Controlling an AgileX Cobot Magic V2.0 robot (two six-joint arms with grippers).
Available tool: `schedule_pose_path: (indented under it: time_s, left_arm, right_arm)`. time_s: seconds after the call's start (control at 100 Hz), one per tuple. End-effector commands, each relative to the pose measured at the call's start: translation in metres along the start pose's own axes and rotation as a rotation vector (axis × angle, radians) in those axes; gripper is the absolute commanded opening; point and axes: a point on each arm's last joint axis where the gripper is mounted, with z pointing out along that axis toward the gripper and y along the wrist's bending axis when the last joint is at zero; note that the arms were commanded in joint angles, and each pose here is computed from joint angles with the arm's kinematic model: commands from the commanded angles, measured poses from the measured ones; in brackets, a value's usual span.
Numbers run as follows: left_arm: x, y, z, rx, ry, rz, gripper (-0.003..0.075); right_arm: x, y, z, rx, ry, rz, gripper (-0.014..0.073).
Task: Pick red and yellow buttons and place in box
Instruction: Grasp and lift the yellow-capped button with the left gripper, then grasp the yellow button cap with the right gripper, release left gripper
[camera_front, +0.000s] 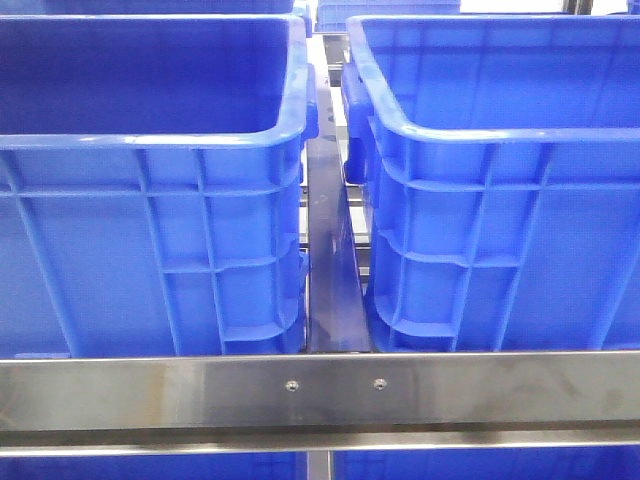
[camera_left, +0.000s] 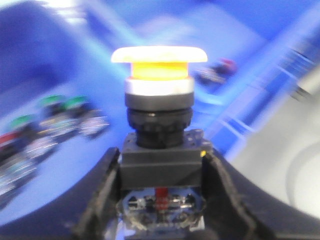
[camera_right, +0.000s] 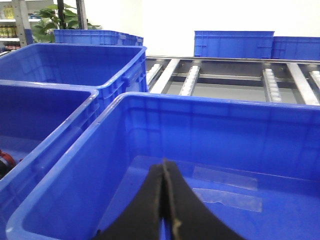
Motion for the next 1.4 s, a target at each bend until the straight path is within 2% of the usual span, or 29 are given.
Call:
schedule_pose_path:
  time_s: [0.0, 0.06, 0.13, 0.32, 0.39, 0.49, 0.58, 0.68, 0.82, 1.03, 1.39]
  left_arm:
    - [-0.014, -0.011, -0.003, 0.055, -0.099, 0.032, -0.0019]
    - [-0.014, -0.015, 0.000, 0.082, -0.093, 0.048, -0.0019]
    - [-0.015, -0.019, 0.001, 0.101, -0.097, 0.061, -0.0019]
    - [-0.015, -0.020, 0.002, 0.112, -0.093, 0.065, -0.0019]
    - [-0.015, -0.020, 0.002, 0.112, -0.093, 0.065, -0.0019]
    - [-0.015, -0.020, 0.002, 0.112, -0.093, 0.065, -0.0019]
    - [-0.015, -0.020, 0.002, 0.112, -0.093, 0.065, -0.0019]
    - [-0.014, -0.020, 0.002, 0.113, -0.090, 0.065, -0.0019]
    - [-0.014, -0.021, 0.002, 0.116, -0.086, 0.063, -0.0019]
    - [-0.014, -0.021, 0.002, 0.116, -0.086, 0.063, -0.0019]
    - [-0.014, -0.021, 0.002, 0.116, -0.084, 0.064, -0.0019]
  right_arm:
    - [-0.008, 0.001, 0.000, -0.003, -0.020, -0.003, -0.0057]
    - [-0.007, 0.003, 0.000, -0.026, -0.010, -0.004, -0.0015]
    - [-0.006, 0.006, 0.000, -0.058, 0.003, -0.003, 0.0087]
    - [-0.006, 0.014, -0.001, -0.151, 0.007, 0.083, 0.0528]
    - [-0.008, 0.018, -0.001, -0.195, -0.003, 0.149, 0.0619]
    - [-0.012, 0.027, 0.000, -0.317, -0.003, 0.283, 0.0622]
    - [-0.020, 0.038, 0.004, -0.479, 0.017, 0.395, 0.0622]
    - [-0.028, 0.047, 0.015, -0.641, 0.104, 0.501, 0.0622]
    - [-0.034, 0.051, 0.036, -0.799, 0.237, 0.600, 0.0622]
    - [-0.045, 0.055, 0.064, -0.918, 0.323, 0.650, 0.0622]
    - [-0.052, 0.096, 0.099, -1.022, 0.435, 0.655, 0.0622]
